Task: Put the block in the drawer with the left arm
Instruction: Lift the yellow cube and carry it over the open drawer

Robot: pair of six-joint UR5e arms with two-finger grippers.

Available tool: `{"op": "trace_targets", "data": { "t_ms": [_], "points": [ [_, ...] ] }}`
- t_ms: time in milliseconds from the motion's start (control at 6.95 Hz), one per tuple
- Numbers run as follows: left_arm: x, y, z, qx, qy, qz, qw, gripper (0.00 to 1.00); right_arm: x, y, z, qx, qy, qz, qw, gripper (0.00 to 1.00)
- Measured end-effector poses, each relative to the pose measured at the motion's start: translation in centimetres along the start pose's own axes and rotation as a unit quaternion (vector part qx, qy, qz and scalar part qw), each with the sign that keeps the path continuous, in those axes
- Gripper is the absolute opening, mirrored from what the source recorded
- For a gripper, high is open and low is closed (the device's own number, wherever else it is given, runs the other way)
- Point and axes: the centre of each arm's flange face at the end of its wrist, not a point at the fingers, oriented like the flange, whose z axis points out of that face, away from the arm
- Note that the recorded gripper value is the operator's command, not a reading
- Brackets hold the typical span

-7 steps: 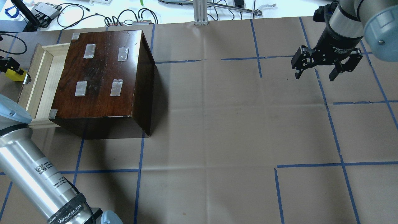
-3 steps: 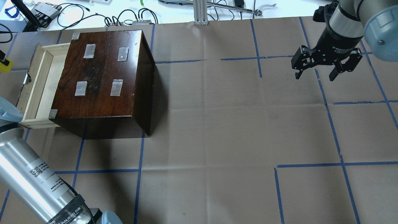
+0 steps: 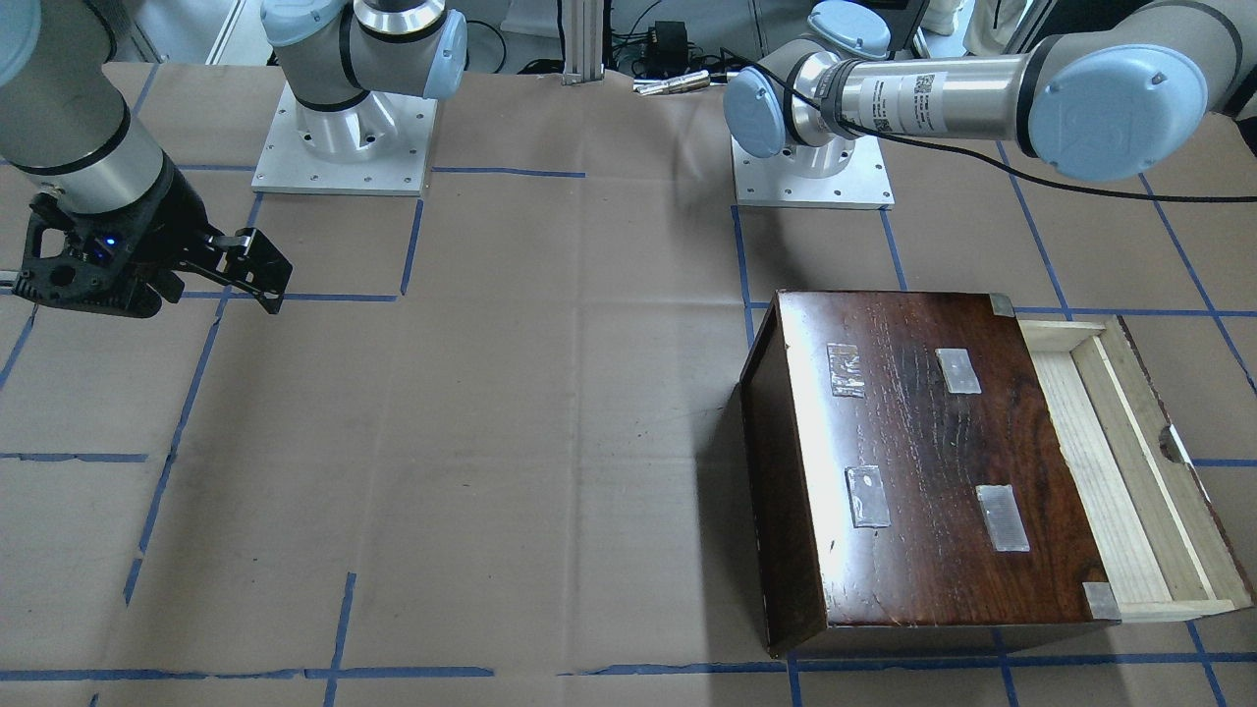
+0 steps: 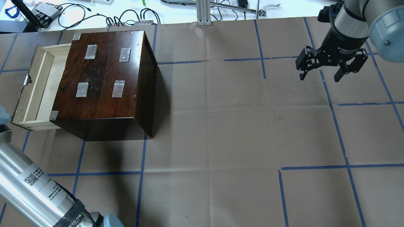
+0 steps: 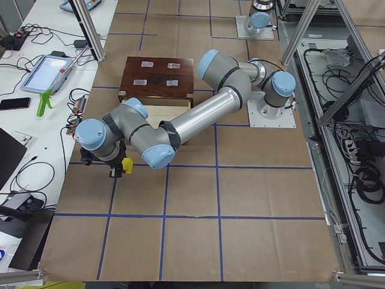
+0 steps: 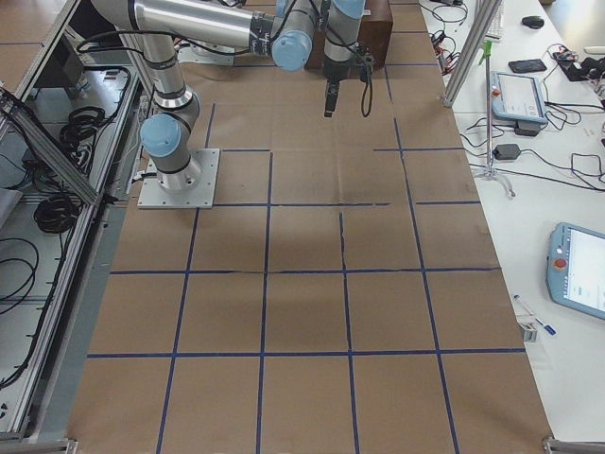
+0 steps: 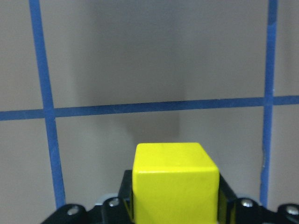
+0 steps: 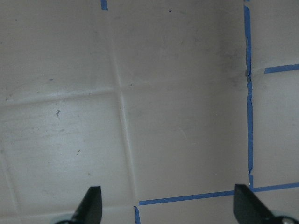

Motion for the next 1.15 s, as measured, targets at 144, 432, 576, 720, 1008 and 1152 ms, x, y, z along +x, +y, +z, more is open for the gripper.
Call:
{"op": "trace_targets", "data": {
  "t_ms": [144,432,576,720,1008,1152],
  "points": [
    [1.2,1.1,-1.2,-0.015,0.011,-0.006,0.9998,0.19,0.0,0.0,0.0,0.000,0.000,0.000,1.0000,1.00],
    [3.6,3.5,-1.2,-0.036,0.028,-0.018,0.9988,0.20,0.0,0.0,0.0,0.000,0.000,0.000,1.0000,1.00],
    [5.3,5.4,-1.2,-0.034,0.024,-0.032,0.9986,0.20,0.0,0.0,0.0,0.000,0.000,0.000,1.0000,1.00],
    [7.3,7.5,-0.9,-0.026,0.016,-0.047,0.9984,0.21,0.0,0.0,0.0,0.000,0.000,0.000,1.0000,1.00],
    [13.3,10.1,-0.7,-0.007,-0.005,-0.056,0.9984,0.21,0.0,0.0,0.0,0.000,0.000,0.000,1.0000,1.00],
    [17.3,10.2,-1.1,0.005,-0.016,-0.056,0.9983,0.21,0.0,0.0,0.0,0.000,0.000,0.000,1.0000,1.00]
  ]
}}
